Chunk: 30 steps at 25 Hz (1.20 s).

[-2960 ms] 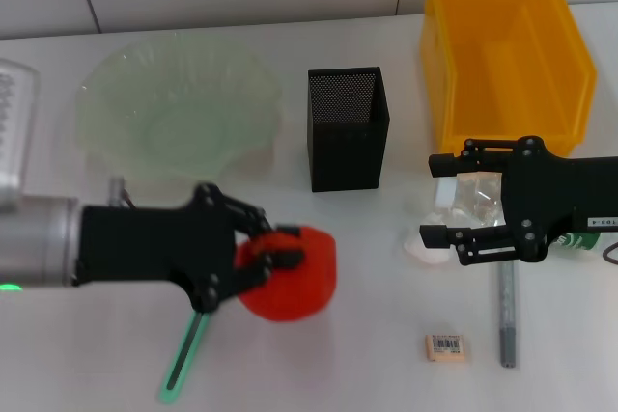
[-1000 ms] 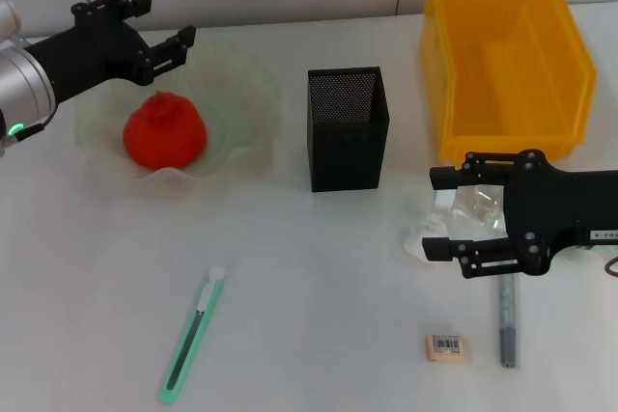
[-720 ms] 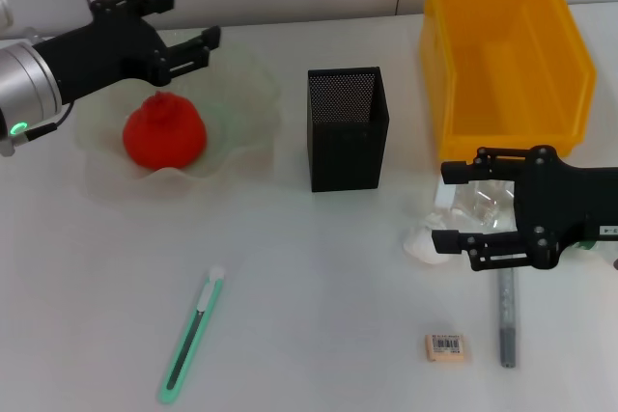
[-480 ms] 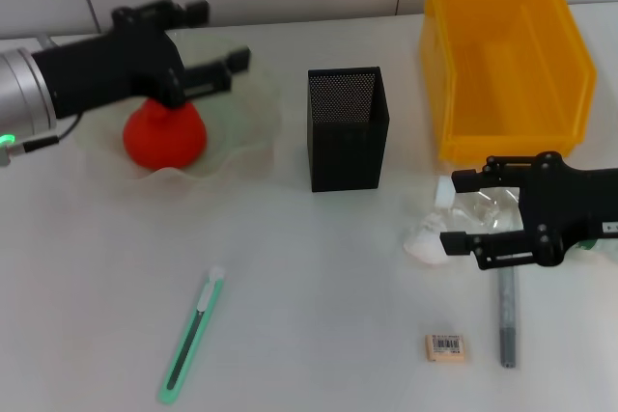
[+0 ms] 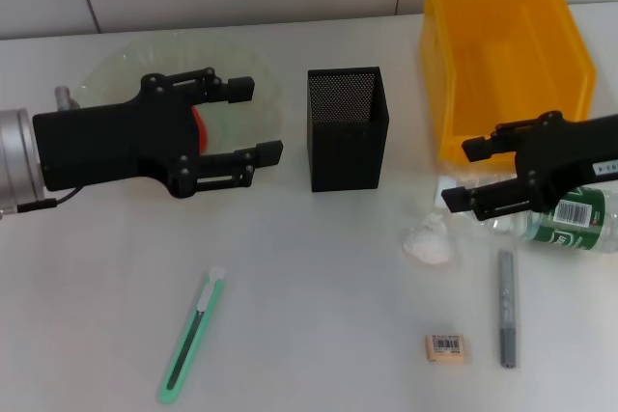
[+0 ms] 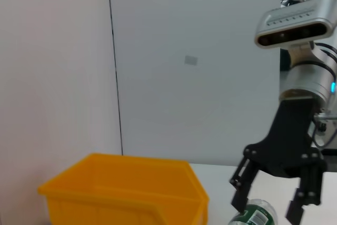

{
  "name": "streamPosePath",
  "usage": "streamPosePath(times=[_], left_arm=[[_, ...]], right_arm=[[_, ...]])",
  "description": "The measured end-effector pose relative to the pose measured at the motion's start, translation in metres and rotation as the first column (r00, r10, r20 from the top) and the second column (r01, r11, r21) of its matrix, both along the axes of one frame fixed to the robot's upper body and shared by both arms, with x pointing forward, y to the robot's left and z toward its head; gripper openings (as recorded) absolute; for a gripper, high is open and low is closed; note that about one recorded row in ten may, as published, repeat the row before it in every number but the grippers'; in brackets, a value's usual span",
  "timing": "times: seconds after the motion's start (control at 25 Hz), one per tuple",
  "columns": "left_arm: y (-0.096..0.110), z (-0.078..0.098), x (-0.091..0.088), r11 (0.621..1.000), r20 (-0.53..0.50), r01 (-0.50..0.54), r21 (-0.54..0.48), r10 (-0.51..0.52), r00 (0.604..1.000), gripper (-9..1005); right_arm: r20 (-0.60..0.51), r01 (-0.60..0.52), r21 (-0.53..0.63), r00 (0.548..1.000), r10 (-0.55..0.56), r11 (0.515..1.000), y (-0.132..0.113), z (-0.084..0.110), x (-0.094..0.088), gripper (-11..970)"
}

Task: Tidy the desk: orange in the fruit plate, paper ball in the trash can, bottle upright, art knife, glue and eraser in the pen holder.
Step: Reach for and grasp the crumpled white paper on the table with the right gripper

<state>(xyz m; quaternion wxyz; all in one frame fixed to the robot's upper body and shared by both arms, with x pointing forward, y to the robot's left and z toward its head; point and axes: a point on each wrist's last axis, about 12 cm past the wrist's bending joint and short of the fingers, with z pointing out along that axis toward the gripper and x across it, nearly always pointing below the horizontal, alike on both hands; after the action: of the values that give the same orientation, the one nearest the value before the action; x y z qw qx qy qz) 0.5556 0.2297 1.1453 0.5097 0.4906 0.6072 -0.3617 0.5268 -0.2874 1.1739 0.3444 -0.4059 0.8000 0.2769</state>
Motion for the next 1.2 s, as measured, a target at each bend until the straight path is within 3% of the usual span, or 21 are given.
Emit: streamPosePath(times=[0.16,0.44,0.84,1.2], left_arm=[[0.003,-0.005,-0.009,1.0,-0.02,0.009,-0.007,-0.009,1.0,749],[-0.002,-0.01,-0.013,0.999,-0.036,0.036,0.0,-0.036,0.999,744],[-0.005,-0.009,-0.013,0.998,-0.036,0.061,-0.001,-0.061,0.997,741],[-0.008,-0.009,-0.014,0.997,-0.036,0.076,0.0,-0.076,0.996,741]], right_arm=[[-0.06,0.021,-0.125,0.998,-0.029,0.992,0.016,0.025,0.015,790],[-0.191,0.015,-0.241,0.979,-0.063,0.97,0.036,0.044,0.027,789],[-0.269,0.018,-0.389,0.954,-0.132,0.921,0.047,0.042,0.03,790],[-0.307,-0.008,-0.399,0.944,-0.125,0.917,0.052,0.031,0.032,789]])
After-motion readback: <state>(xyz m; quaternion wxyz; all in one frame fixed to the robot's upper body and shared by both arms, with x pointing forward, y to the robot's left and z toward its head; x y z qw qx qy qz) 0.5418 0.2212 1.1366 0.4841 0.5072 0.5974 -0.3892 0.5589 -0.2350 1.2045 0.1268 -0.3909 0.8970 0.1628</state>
